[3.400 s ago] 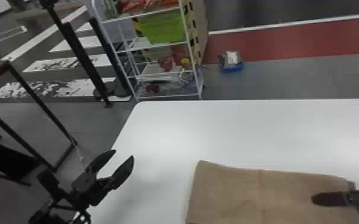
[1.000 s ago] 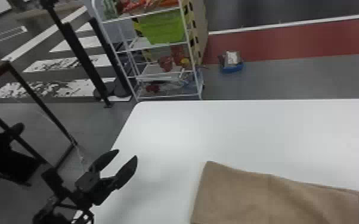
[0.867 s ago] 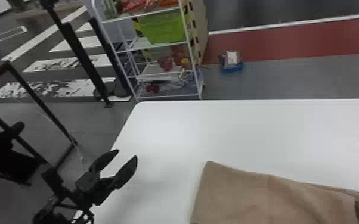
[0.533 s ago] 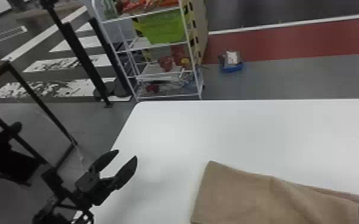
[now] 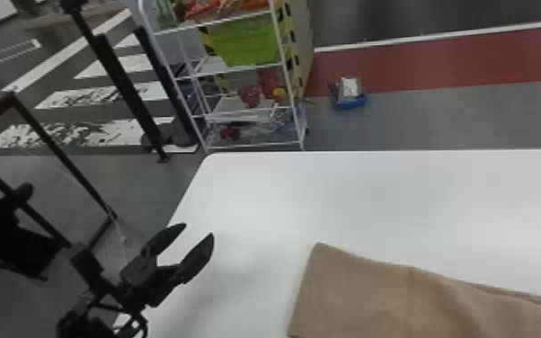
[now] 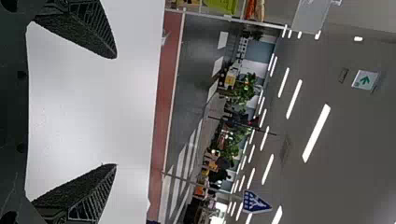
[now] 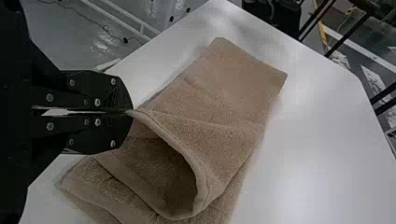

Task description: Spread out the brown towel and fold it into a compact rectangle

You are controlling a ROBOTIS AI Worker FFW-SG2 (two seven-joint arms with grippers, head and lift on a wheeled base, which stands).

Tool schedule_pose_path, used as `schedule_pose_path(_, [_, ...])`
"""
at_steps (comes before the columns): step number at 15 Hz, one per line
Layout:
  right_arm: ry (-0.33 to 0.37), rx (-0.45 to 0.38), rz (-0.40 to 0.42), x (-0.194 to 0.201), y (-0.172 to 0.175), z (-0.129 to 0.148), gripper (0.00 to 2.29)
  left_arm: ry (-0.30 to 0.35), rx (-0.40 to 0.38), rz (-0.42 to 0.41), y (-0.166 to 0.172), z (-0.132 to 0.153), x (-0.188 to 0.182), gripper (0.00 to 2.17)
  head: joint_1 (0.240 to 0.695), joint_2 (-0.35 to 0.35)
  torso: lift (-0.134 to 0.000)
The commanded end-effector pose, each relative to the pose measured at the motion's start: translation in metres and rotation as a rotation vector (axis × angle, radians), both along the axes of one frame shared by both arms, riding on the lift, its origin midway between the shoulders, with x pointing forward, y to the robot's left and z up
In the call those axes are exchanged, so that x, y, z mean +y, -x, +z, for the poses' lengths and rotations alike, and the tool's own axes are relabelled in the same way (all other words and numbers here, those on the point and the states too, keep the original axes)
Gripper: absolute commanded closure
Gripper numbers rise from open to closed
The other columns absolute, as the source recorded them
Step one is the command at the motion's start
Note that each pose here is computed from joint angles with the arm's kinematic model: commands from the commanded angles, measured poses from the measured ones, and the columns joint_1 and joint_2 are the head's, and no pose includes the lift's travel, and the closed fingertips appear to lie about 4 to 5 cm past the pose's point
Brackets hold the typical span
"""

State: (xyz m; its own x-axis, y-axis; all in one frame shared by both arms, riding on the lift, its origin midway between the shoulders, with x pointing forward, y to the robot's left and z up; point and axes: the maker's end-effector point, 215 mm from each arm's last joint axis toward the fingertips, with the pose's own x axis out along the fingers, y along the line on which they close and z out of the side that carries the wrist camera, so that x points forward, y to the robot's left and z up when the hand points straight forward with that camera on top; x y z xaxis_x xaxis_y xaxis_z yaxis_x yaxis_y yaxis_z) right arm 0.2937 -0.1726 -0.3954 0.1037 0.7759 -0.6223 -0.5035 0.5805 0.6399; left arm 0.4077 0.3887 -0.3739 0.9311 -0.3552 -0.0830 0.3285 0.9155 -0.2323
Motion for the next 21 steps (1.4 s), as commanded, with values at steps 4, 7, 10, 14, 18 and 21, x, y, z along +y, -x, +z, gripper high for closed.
schedule_pose_path(4, [0.040,0.097,0.004,-0.017,0.034,-0.028,1.18,-0.003,0.002,-0.005,-0.001,0.000,-0.003,0.05,0.695,0.340,-0.124])
schedule_pose_path(7, [0.074,0.123,-0.004,-0.026,0.041,-0.040,0.79,-0.006,0.007,-0.014,-0.003,-0.002,-0.009,0.05,0.695,0.334,-0.124])
schedule_pose_path(10, [0.065,0.114,-0.025,-0.029,0.035,-0.036,0.20,-0.005,0.012,-0.018,-0.004,-0.005,-0.013,0.05,0.695,0.312,-0.124])
schedule_pose_path(14, [0.052,0.093,-0.055,-0.034,0.025,-0.029,0.20,-0.008,0.011,-0.014,-0.004,-0.005,-0.010,0.05,0.695,0.294,-0.124])
schedule_pose_path(18, [0.073,0.113,-0.074,-0.037,0.015,-0.043,0.29,-0.005,0.014,-0.016,-0.004,-0.007,-0.012,0.05,0.695,0.283,-0.124])
schedule_pose_path(21, [0.041,0.119,-0.071,-0.023,0.004,-0.044,0.29,-0.006,0.014,-0.015,-0.004,-0.008,-0.012,0.05,0.695,0.277,-0.124])
